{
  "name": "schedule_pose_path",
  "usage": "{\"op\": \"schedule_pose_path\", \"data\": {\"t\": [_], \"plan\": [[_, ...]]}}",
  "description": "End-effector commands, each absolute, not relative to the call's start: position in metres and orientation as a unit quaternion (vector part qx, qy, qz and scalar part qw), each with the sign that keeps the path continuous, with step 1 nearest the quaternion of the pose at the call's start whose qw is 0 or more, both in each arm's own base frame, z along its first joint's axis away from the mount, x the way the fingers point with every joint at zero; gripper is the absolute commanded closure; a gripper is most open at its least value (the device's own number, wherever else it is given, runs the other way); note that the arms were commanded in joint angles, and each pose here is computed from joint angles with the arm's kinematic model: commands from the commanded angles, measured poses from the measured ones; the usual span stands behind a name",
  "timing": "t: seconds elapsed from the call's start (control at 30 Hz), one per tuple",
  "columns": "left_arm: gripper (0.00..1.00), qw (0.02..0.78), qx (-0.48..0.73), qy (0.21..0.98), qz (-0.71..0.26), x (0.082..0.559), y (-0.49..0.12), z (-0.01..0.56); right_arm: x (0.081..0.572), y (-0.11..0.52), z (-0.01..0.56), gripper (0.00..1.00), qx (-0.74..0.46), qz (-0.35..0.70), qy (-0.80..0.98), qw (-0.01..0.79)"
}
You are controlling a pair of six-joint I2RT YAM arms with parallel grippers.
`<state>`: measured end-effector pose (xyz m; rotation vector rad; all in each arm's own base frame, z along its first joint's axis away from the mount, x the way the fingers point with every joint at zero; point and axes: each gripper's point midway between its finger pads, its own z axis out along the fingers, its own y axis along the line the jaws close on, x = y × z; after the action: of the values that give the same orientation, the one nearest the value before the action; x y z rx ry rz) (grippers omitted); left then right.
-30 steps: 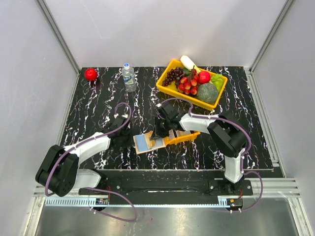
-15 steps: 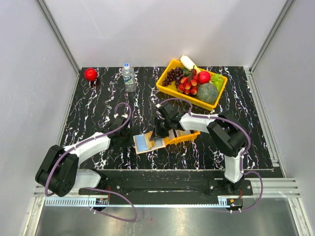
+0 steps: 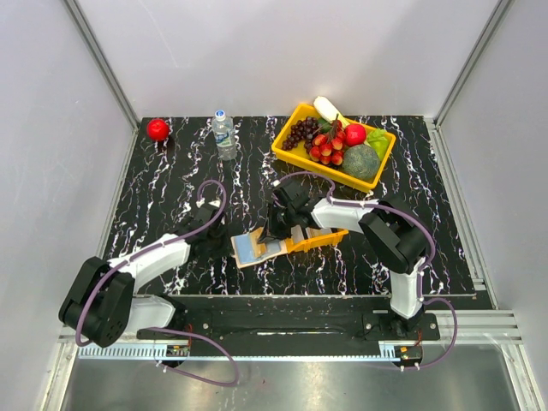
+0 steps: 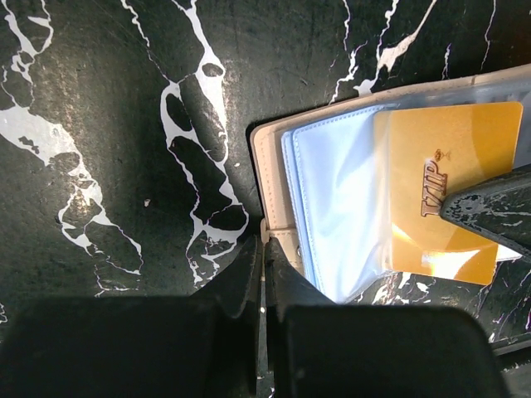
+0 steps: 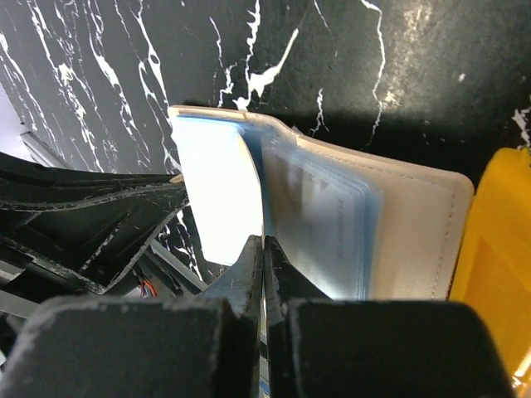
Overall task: Put the credit cards into the card holder
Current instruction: Insert the credit card into the card holder.
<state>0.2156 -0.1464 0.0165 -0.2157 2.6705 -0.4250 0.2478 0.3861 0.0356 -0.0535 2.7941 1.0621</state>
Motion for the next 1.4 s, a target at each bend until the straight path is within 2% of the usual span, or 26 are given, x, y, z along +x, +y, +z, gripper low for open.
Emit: {"op": "schedule_pose_path", "data": {"t": [0.0, 0.3, 0.5, 0.83, 1.07, 1.1, 1.13, 1.23, 1.37], "plan": [[1.0, 0.228, -0.085, 0.955, -0.172, 0.219, -0.151, 0.02, 0.251, 0.399, 0.032, 1.0, -0.011, 0.365, 0.927, 0.085], [1.0, 0.234, -0.09, 0.953, -0.169, 0.221, -0.15, 0.02, 0.216, 0.367, 0.018, 0.99, -0.037, 0.327, 0.944, 0.038], [1.0, 0.235, -0.09, 0.953, -0.171, 0.221, -0.15, 0.021, 0.221, 0.367, 0.013, 0.77, -0.045, 0.315, 0.947, 0.042], [1.0, 0.237, -0.088, 0.953, -0.169, 0.22, -0.149, 0.022, 0.239, 0.365, 0.03, 0.66, -0.059, 0.292, 0.951, 0.088], [1.0, 0.238, -0.087, 0.952, -0.172, 0.221, -0.15, 0.023, 0.237, 0.369, 0.04, 0.69, -0.074, 0.307, 0.945, 0.089], [1.0, 0.238, -0.087, 0.952, -0.172, 0.221, -0.15, 0.023, 0.238, 0.369, 0.043, 0.72, -0.075, 0.308, 0.944, 0.092], [1.0, 0.237, -0.087, 0.952, -0.172, 0.22, -0.15, 0.023, 0.238, 0.369, 0.043, 0.8, -0.077, 0.308, 0.944, 0.094], [1.0, 0.239, -0.086, 0.952, -0.172, 0.221, -0.15, 0.023, 0.238, 0.374, 0.046, 0.9, -0.082, 0.32, 0.94, 0.089], [1.0, 0.237, -0.085, 0.952, -0.173, 0.221, -0.151, 0.023, 0.234, 0.383, 0.047, 0.92, -0.095, 0.333, 0.935, 0.08]]}}
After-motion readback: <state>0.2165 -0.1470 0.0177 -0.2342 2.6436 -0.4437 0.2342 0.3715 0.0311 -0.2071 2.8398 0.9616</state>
